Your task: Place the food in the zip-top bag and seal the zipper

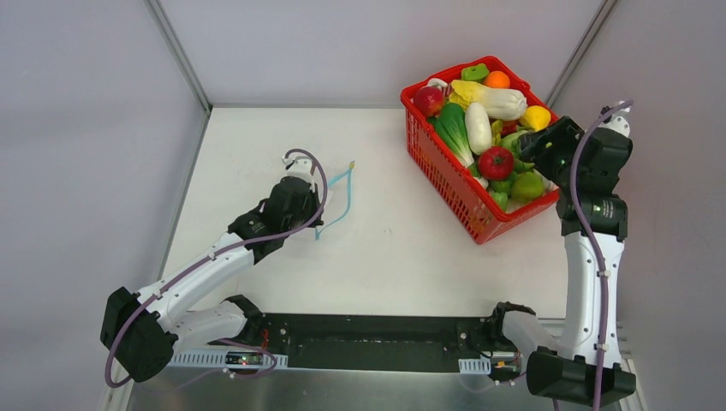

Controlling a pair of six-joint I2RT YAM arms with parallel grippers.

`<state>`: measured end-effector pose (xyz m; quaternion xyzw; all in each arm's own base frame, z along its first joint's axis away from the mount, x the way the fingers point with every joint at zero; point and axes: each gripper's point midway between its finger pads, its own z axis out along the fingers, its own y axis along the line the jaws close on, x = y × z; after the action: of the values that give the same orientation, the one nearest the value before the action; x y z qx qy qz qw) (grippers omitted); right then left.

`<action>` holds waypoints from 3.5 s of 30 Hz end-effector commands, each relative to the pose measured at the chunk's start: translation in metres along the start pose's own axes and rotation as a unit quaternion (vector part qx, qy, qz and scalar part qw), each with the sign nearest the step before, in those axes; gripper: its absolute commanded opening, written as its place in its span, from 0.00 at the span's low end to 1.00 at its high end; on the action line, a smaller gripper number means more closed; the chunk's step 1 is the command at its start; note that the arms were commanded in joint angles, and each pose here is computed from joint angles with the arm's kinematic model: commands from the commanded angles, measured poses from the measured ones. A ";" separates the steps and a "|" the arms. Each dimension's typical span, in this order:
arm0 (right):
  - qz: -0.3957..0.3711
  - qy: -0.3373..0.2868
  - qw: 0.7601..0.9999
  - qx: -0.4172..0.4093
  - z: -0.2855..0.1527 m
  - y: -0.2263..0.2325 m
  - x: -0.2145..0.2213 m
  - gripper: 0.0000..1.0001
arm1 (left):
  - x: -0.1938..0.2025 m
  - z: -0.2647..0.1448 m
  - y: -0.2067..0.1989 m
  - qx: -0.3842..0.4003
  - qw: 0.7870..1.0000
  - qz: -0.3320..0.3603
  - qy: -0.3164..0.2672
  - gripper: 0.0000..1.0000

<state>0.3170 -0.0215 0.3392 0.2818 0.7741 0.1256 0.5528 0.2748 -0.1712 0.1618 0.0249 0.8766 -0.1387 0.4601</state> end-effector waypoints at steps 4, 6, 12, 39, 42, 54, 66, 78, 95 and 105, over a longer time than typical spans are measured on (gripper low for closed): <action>0.038 0.092 0.947 -0.305 -0.045 0.125 0.018 0.40 | -0.028 -0.010 -0.020 0.047 0.998 -0.008 -0.031 0.00; 0.015 0.126 0.934 -0.333 -0.049 0.153 0.045 0.40 | -0.029 -0.011 -0.023 0.054 0.998 -0.009 -0.031 0.00; -0.071 0.233 0.879 -0.409 -0.081 0.230 0.160 0.40 | -0.032 -0.014 -0.030 0.072 0.997 -0.014 -0.028 0.00; -0.137 0.278 0.893 -0.327 -0.025 0.246 0.297 0.75 | -0.049 -0.048 -0.065 0.170 0.985 -0.025 -0.029 0.00; -0.143 0.278 0.883 -0.351 -0.037 0.252 0.289 0.83 | -0.055 -0.050 -0.057 0.149 0.987 -0.033 -0.044 0.00; -0.096 0.204 0.889 -0.399 -0.074 0.252 0.229 0.87 | -0.067 -0.055 -0.018 0.058 0.992 -0.053 -0.097 0.00; -0.068 0.058 0.963 -0.252 -0.029 0.188 0.138 0.87 | -0.054 -0.047 -0.018 0.056 0.995 -0.041 -0.072 0.00; -0.101 -0.041 0.986 -0.127 -0.016 0.138 0.067 0.92 | -0.051 -0.040 -0.031 0.082 0.994 -0.035 -0.057 0.00; -0.060 -0.009 0.997 0.047 0.027 0.022 0.044 0.90 | -0.050 -0.040 -0.033 0.091 0.994 -0.025 -0.057 0.00; -0.042 0.039 0.997 0.044 0.044 0.014 0.065 0.94 | -0.049 -0.040 -0.033 0.093 0.994 -0.022 -0.057 0.00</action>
<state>0.3444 0.0171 0.2905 0.2647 0.8019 0.0632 0.5319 0.2606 -0.1874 0.2220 0.0331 0.8442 -0.2257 0.4851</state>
